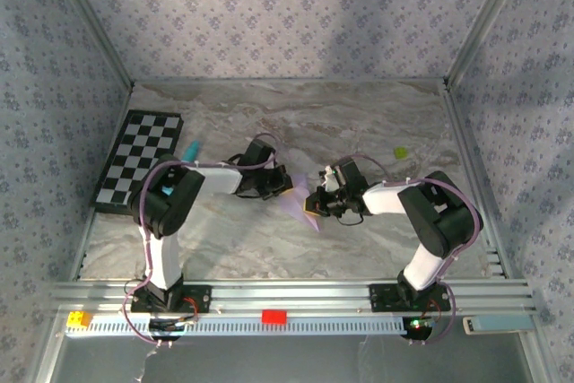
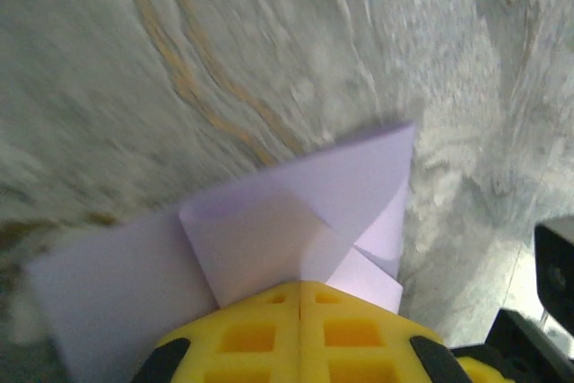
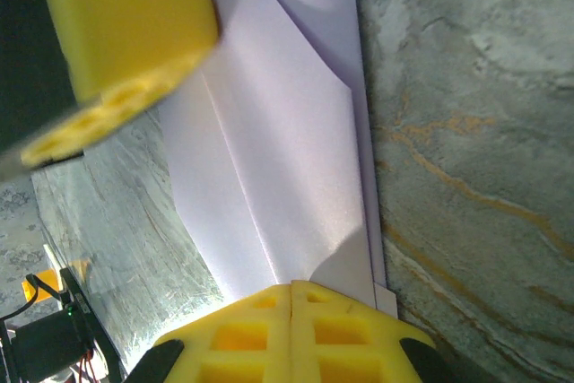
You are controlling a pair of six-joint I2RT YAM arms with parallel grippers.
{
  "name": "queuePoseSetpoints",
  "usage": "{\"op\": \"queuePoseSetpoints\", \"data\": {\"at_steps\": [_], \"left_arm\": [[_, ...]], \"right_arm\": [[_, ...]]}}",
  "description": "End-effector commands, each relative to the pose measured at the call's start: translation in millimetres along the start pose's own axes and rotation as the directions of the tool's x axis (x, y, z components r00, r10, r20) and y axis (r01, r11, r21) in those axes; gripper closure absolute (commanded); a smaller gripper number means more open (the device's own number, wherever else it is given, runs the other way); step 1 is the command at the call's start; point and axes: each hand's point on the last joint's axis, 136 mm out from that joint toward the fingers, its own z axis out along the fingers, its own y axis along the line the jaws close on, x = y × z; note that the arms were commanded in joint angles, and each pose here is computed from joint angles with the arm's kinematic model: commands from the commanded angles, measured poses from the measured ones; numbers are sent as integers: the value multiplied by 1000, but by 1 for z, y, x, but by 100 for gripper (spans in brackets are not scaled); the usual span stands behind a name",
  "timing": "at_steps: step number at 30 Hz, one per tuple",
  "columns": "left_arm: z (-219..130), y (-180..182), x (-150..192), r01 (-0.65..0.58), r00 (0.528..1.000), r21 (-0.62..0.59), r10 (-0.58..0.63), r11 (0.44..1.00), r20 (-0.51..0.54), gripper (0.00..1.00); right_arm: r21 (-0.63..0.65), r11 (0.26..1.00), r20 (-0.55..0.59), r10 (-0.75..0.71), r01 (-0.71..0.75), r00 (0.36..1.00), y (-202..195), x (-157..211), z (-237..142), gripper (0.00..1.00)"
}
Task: Fold a paper plane with a square sheet of paper (pick it up from the middle)
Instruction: Fourth fold the wing at the center of the table.
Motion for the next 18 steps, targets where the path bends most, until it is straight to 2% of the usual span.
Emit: {"op": "queuePoseSetpoints", "data": {"at_steps": [1, 7, 13, 18], "left_arm": [[-5, 38, -30, 17, 998, -123, -8, 992, 66, 96], [-18, 41, -55, 32, 996, -106, -22, 994, 90, 96], [-33, 11, -68, -11, 994, -56, 17, 998, 107, 94], [-43, -18, -57, -46, 992, -4, 46, 999, 116, 93]], "right_arm": [[205, 973, -104, 125, -101, 987, -60, 46, 3, 100], [196, 976, -110, 118, -95, 987, -57, 46, 2, 100], [191, 977, -105, 115, -93, 988, -56, 44, 2, 100], [191, 977, -100, 113, -93, 989, -55, 42, 1, 100]]}}
